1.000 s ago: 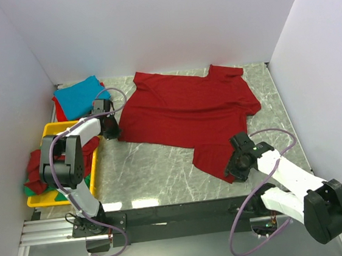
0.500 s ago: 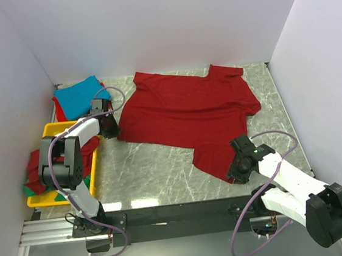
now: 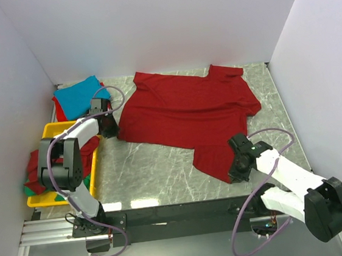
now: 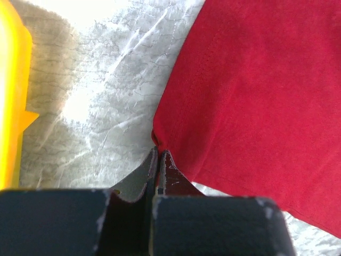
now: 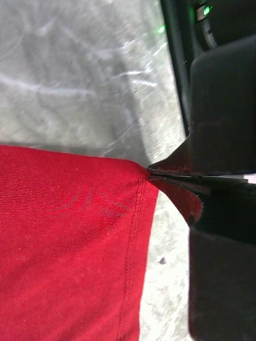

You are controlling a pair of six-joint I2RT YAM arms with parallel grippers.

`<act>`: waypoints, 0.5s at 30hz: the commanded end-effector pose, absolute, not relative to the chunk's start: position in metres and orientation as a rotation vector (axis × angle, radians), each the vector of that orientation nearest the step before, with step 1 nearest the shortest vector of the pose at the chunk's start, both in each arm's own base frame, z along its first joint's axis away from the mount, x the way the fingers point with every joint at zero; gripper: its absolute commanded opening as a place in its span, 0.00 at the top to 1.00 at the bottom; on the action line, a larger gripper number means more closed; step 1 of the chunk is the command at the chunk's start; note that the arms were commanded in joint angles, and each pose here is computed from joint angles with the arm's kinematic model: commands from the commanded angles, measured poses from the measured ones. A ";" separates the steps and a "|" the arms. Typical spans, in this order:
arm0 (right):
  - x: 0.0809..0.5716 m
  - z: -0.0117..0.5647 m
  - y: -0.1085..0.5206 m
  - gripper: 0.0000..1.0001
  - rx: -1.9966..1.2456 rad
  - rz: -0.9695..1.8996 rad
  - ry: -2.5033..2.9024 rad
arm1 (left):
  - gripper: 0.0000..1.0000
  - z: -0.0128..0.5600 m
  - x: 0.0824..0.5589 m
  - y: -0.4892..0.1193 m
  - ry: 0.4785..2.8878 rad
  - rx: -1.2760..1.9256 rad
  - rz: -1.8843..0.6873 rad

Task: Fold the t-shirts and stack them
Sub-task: Fold the tshirt

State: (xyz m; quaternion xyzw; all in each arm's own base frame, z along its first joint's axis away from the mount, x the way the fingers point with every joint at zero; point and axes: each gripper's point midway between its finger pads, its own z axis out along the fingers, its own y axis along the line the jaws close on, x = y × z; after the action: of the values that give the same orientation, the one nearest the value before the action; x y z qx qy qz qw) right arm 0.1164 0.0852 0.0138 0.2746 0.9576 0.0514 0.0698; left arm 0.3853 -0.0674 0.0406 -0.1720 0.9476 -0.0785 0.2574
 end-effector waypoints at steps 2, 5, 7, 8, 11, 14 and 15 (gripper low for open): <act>0.111 0.037 0.079 1.00 0.772 0.125 2.883 | 0.99 0.067 0.387 -0.065 2.504 -0.424 -0.233; 0.103 0.043 0.080 1.00 0.770 0.143 2.904 | 0.99 0.067 0.381 -0.064 2.514 -0.419 -0.229; 0.097 0.047 0.079 1.00 0.770 0.141 2.915 | 0.99 0.070 0.376 -0.063 2.514 -0.416 -0.226; 0.094 0.048 0.079 1.00 0.779 0.142 2.915 | 0.99 0.070 0.374 -0.062 2.520 -0.417 -0.224; 0.087 0.052 0.079 1.00 0.794 0.157 2.921 | 0.99 0.071 0.364 -0.061 2.531 -0.418 -0.223; 0.082 0.057 0.078 1.00 0.807 0.170 2.918 | 0.99 0.072 0.353 -0.060 2.543 -0.425 -0.218; 0.081 0.059 0.078 1.00 0.808 0.176 2.913 | 0.99 0.076 0.349 -0.060 2.540 -0.426 -0.219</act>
State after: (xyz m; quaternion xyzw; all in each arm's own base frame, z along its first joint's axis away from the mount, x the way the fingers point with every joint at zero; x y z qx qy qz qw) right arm 0.0880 0.0789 0.0450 0.2599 0.9620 0.0577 0.0600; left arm 0.3597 -0.0617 0.0619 -0.1653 0.9455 -0.0790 0.2691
